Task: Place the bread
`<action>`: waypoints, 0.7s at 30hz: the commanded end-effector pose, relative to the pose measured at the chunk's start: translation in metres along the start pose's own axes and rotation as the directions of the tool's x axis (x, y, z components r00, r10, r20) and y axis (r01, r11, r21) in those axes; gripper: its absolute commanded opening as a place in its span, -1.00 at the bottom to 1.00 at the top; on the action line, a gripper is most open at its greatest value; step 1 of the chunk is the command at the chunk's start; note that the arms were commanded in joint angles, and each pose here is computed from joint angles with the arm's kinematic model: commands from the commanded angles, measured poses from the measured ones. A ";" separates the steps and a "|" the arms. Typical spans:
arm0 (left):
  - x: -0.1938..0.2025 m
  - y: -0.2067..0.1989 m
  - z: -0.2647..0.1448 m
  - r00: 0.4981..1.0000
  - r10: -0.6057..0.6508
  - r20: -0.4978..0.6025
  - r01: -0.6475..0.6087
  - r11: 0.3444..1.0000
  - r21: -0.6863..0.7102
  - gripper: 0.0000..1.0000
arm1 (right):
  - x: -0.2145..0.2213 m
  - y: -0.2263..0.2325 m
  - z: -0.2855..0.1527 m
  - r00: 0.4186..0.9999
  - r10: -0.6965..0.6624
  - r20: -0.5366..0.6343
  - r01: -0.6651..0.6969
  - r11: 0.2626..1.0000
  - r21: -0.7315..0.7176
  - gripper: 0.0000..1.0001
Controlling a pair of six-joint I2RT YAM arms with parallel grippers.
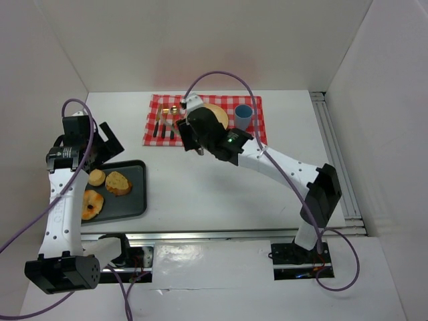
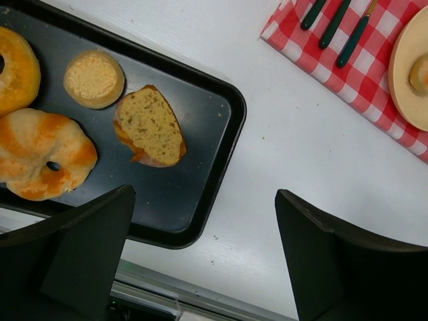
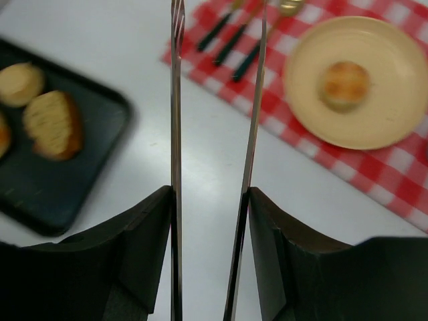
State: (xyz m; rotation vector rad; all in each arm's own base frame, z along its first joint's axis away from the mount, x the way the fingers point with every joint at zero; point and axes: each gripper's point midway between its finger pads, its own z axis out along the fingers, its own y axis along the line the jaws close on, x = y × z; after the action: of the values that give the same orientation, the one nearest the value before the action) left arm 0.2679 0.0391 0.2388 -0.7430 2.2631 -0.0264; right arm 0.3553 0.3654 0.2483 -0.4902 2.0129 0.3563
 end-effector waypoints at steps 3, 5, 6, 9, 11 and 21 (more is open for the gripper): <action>-0.016 -0.003 -0.019 0.998 -0.035 0.057 0.033 0.999 0.027 0.99 | 0.027 0.119 -0.040 0.996 -0.062 -0.067 0.032 0.924 -0.381 0.11; -0.021 0.005 -0.024 0.995 -0.057 0.086 0.058 0.998 -0.008 0.99 | 0.044 0.153 -0.053 0.992 -0.101 -0.074 0.056 0.888 -0.457 0.11; -0.027 0.005 -0.031 0.992 -0.069 0.104 0.071 0.997 -0.013 0.99 | 0.058 0.162 -0.050 0.989 -0.112 -0.093 0.056 0.883 -0.467 0.11; -0.039 0.007 -0.044 0.986 -0.079 0.146 0.083 0.996 -0.022 0.99 | 0.087 0.189 -0.047 0.979 -0.161 -0.127 0.074 0.855 -0.514 0.14; -0.043 0.006 -0.050 0.982 -0.091 0.166 0.094 0.996 -0.009 0.99 | 0.091 0.202 -0.047 0.976 -0.174 -0.128 0.082 0.845 -0.528 0.19; -0.040 0.006 -0.045 0.984 -0.090 0.154 0.092 0.996 -0.007 0.99 | 0.141 0.203 -0.009 0.942 -0.276 -0.188 0.172 0.883 -0.436 0.24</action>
State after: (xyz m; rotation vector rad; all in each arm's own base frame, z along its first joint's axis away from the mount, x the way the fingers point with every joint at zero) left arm 0.2571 0.0518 0.2902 -0.8034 2.1135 -0.0049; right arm 0.1795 0.4982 0.1141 -1.1126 2.1612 0.6157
